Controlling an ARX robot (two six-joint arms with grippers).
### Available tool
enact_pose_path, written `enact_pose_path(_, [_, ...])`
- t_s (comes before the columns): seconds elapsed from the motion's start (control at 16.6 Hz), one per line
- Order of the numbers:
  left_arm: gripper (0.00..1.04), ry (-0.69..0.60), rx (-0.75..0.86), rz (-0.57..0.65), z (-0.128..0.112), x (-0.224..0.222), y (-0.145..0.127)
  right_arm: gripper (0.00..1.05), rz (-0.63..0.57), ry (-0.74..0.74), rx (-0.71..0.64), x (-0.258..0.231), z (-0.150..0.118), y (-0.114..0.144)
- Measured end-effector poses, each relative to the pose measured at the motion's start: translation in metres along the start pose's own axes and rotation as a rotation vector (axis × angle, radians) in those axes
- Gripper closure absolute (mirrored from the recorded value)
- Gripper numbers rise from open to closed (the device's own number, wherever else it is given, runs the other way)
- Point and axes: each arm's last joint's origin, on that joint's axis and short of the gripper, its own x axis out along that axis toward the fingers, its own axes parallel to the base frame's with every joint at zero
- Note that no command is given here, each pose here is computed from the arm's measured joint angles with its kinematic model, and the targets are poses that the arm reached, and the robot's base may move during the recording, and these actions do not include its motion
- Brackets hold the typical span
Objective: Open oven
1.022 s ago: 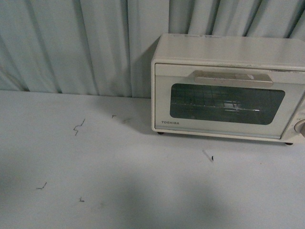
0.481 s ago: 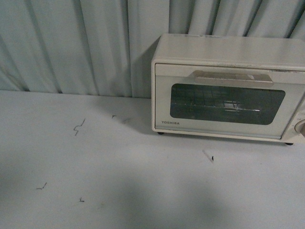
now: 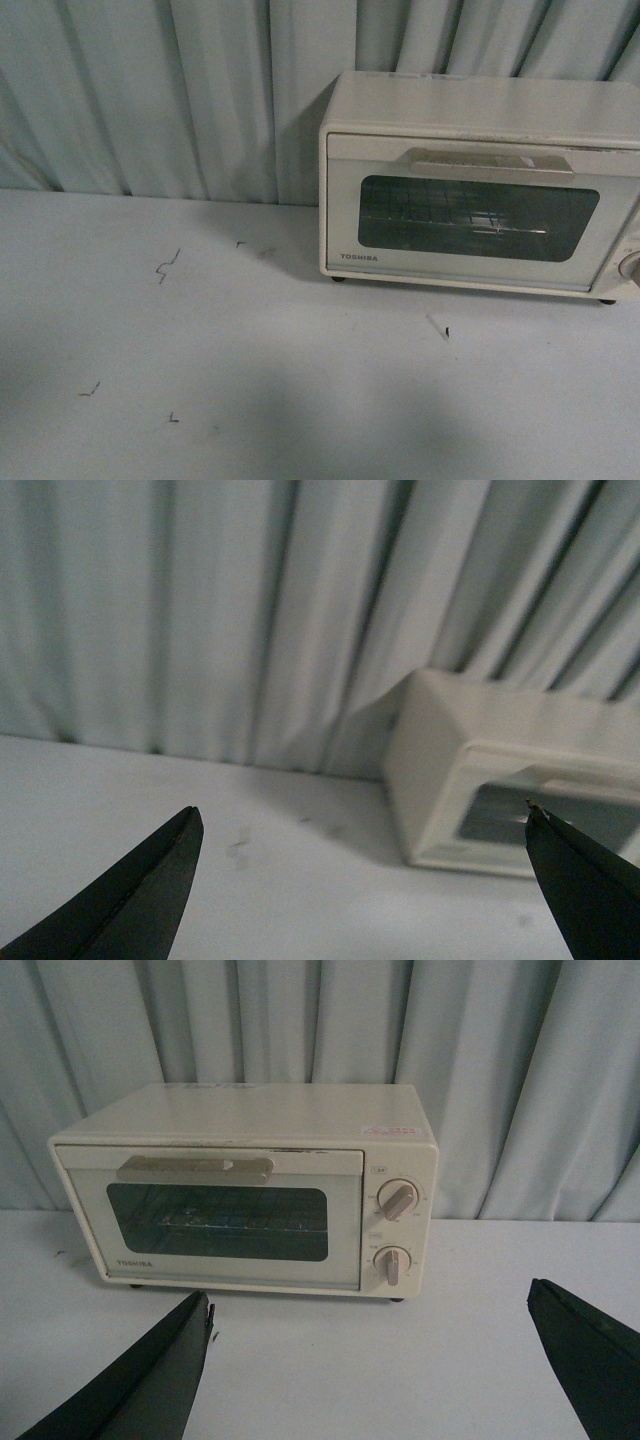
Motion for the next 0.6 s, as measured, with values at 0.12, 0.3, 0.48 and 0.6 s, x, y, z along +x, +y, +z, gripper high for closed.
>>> enact_pose_path(0.12, [0.07,0.099,-0.167,-0.086,0.022,0.042,-0.022,0.06,0.0,0.001,0.0,0.0,0.0,0.0])
enact_pose_path(0.3, [0.07,0.415,-0.434,-0.161,-0.001,0.107,-0.058,0.06,0.0,0.0,0.0,0.0,0.0,0.0])
enact_pose_path(0.48, [0.07,0.624,-0.65,-0.087,-0.033,0.149,-0.08,0.06,0.0,0.0,0.0,0.0,0.0,0.0])
enact_pose_path(0.6, [0.07,0.706,-0.765,-0.052,-0.059,0.163,-0.089,0.06,0.0,0.001,0.0,0.0,0.0,0.0])
